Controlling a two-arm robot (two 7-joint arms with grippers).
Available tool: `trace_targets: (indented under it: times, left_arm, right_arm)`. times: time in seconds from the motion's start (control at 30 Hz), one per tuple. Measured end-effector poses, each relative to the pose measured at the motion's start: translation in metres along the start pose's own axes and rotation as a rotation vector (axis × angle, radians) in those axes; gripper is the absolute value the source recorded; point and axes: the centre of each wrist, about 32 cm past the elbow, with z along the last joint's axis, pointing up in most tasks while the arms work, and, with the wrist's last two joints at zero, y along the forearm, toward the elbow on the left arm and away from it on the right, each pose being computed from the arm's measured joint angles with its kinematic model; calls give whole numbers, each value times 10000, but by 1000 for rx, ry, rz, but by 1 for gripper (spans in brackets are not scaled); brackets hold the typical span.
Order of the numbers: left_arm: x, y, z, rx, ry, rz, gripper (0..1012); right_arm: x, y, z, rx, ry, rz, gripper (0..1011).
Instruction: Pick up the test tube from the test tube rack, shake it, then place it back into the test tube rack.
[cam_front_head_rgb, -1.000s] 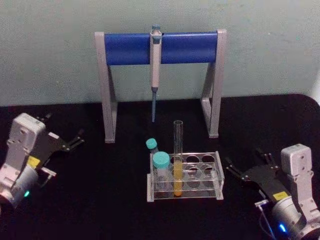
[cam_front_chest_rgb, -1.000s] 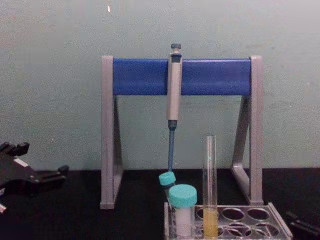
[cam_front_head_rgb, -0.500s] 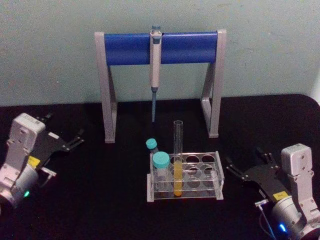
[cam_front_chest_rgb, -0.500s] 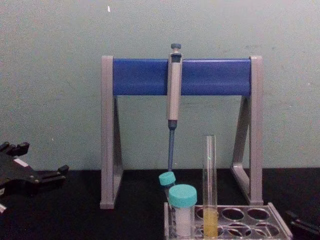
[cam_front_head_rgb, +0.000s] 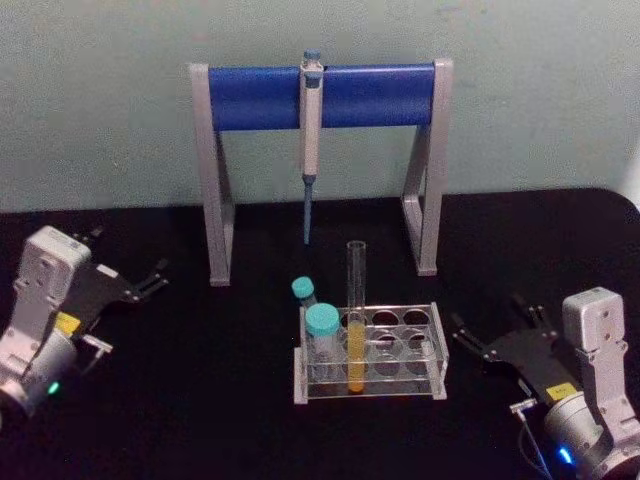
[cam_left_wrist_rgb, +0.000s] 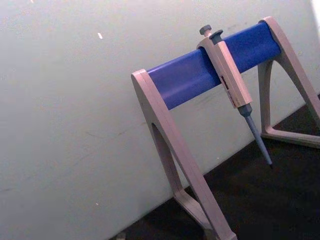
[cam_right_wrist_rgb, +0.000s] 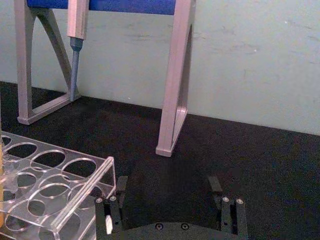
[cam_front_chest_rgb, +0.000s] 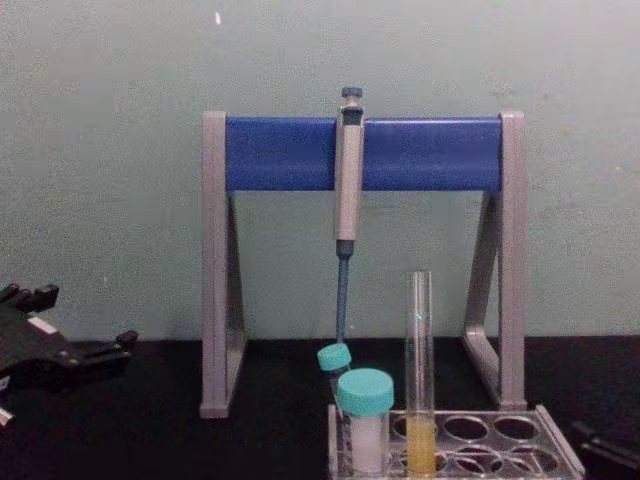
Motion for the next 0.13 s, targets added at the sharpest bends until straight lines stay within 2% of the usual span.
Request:
trace_targets:
  times: [0.13]
  left_arm:
    - [0, 0, 0, 0, 0, 0, 1001]
  right_arm:
    - [0, 0, 0, 0, 0, 0, 1000]
